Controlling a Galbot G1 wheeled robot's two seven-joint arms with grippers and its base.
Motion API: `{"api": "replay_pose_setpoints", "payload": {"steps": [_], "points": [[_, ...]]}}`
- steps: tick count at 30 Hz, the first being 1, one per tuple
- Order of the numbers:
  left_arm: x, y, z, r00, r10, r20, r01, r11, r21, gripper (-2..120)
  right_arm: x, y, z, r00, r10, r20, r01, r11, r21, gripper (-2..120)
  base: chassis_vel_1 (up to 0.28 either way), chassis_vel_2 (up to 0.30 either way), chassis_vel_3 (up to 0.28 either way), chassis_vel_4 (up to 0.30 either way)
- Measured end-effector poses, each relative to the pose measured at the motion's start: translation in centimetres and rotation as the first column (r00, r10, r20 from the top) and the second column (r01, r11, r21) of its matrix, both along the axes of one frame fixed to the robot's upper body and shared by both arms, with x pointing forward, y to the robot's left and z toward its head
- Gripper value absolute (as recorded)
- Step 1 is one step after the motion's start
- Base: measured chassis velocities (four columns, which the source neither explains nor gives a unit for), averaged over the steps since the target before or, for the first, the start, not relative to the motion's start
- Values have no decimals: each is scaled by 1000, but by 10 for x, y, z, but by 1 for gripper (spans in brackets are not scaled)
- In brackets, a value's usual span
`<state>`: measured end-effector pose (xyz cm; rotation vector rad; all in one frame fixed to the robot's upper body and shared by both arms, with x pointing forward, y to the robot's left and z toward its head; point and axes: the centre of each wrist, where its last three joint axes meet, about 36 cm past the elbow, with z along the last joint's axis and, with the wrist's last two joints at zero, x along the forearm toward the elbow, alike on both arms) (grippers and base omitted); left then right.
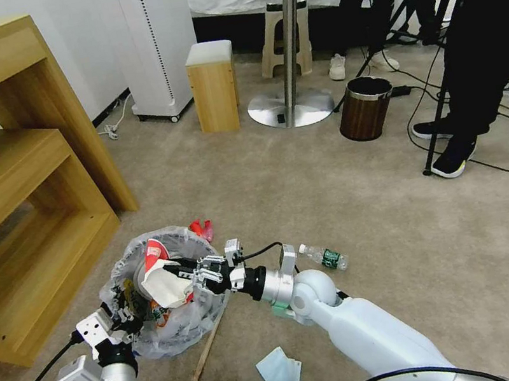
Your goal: Pick up the trash bin and place the garbage on the floor into it.
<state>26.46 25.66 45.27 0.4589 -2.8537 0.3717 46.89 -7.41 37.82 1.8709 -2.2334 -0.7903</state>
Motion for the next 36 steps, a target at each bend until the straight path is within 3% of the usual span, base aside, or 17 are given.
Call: {"api": "replay_pose_setpoints", "payload": {"steps": [3,4,6,9,14,25,27,28,29,32,35,36], "points": [[0,2,0,1000,2,0,-2,1000,3,1,4,-7,13,996,-67,50,68,997,-28,58,0,0,0,0],[0,2,0,1000,2,0,-2,1000,3,1,4,-7,13,996,-67,50,68,997,-28,58,0,0,0,0],[0,3,-1,1000,2,-2,-2,1000,3,1,6,-11,21,978,-190,87,197,978,-72,69,0,0,0,0],[0,2,-2,1000,-2,1,2,1000,1,1,9,-15,23,958,-270,94,277,958,-76,79,0,0,0,0],[1,2,-3,1000,-8,2,8,1000,2,1,9,-24,23,947,-297,124,301,954,-14,96,0,0,0,0],[4,4,-6,1000,-10,0,10,1000,0,1,-4,-57,40,927,-334,171,328,943,61,100,0,0,0,0],[7,9,-5,1000,0,6,0,1000,-2,1,-21,-82,45,915,-366,170,379,924,-48,100,0,0,0,0],[9,13,-4,1000,7,7,-7,1000,-3,1,-33,-100,43,904,-392,167,417,895,-159,100,0,0,0,0],[9,13,-4,1000,7,7,-7,1000,-3,1,-33,-100,43,904,-392,167,417,895,-159,100,0,0,0,0],[13,23,-3,1000,23,1,-23,1000,-10,1,-69,-129,25,890,-433,142,453,801,-391,100,0,0,0,0],[13,25,-3,1000,27,-4,-27,1000,-15,1,-87,-136,9,881,-464,97,449,751,-485,100,0,0,0,0],[13,25,-3,1000,26,-7,-26,1000,-17,1,-100,-137,-2,866,-497,52,439,708,-553,100,0,0,0,0]]}}
